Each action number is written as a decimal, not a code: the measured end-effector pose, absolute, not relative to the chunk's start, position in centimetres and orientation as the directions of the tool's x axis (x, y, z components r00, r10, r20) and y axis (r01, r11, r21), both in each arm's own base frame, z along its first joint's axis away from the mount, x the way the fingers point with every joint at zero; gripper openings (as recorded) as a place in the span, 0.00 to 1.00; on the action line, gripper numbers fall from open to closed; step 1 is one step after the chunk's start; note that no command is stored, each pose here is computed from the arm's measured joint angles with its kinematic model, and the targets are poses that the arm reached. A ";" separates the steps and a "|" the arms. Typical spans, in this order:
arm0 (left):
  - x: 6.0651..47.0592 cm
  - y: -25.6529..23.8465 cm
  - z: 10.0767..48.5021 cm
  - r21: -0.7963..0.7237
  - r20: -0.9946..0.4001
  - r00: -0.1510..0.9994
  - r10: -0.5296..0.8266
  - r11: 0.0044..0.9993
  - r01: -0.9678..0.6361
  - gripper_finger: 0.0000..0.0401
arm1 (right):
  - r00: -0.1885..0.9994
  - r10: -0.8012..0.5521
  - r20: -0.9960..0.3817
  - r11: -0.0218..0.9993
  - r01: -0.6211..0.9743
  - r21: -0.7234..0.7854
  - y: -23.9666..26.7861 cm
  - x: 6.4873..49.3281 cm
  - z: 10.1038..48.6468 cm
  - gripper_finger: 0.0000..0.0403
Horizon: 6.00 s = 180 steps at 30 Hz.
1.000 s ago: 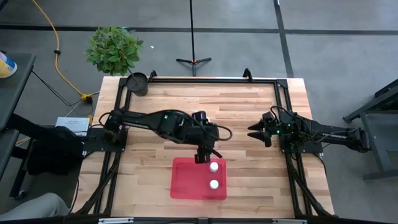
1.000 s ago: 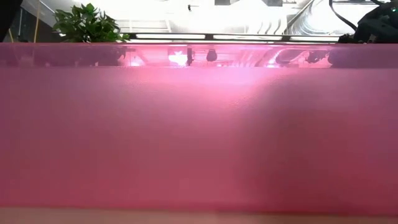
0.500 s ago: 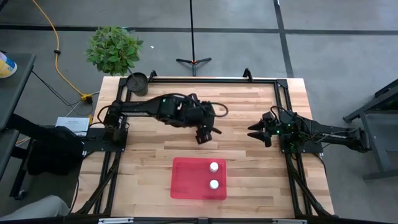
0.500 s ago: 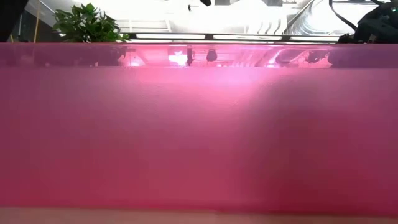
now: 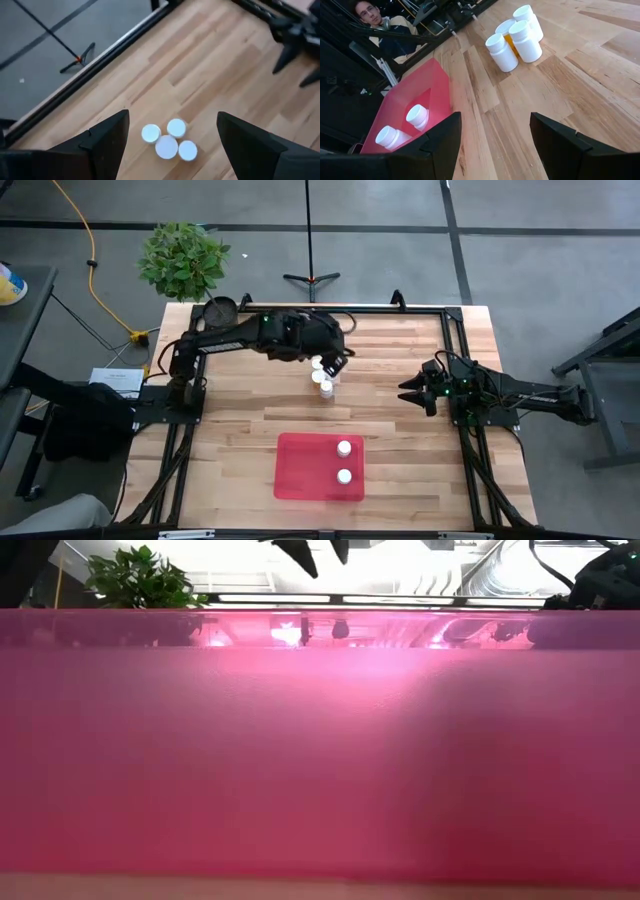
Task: Pick and place pill bottles into a basket
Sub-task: Put the top white pill bottle into the red bin
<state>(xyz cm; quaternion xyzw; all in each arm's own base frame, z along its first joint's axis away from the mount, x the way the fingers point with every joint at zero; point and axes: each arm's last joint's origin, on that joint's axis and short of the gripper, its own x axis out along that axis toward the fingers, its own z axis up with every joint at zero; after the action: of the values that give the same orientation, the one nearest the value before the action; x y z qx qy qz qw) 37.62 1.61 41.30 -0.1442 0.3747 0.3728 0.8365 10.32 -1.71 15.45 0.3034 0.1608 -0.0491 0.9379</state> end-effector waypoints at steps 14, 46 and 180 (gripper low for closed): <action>31.5 3.9 47.1 -0.319 -0.649 0.535 0.541 0.445 -0.837 0.84 | 0.943 -0.001 -0.333 0.811 0.195 0.551 -1.7 10.3 15.4 0.56; 32.9 14.3 43.0 -0.561 -0.815 0.578 0.045 0.193 -0.805 0.84 | 0.944 0.009 -0.330 0.817 0.184 0.546 -1.7 10.3 15.5 0.56; 42.9 13.0 22.2 -0.050 -0.998 0.062 0.024 0.348 -0.936 0.84 | 0.944 0.002 -0.331 0.831 0.183 0.526 -1.7 10.3 15.5 0.56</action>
<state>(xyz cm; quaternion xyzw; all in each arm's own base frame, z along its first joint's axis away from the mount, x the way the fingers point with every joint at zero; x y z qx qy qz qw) 42.93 13.04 22.15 -0.4093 0.5574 0.3980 0.6027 10.32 -1.72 15.46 0.2869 0.1609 -0.0480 0.9431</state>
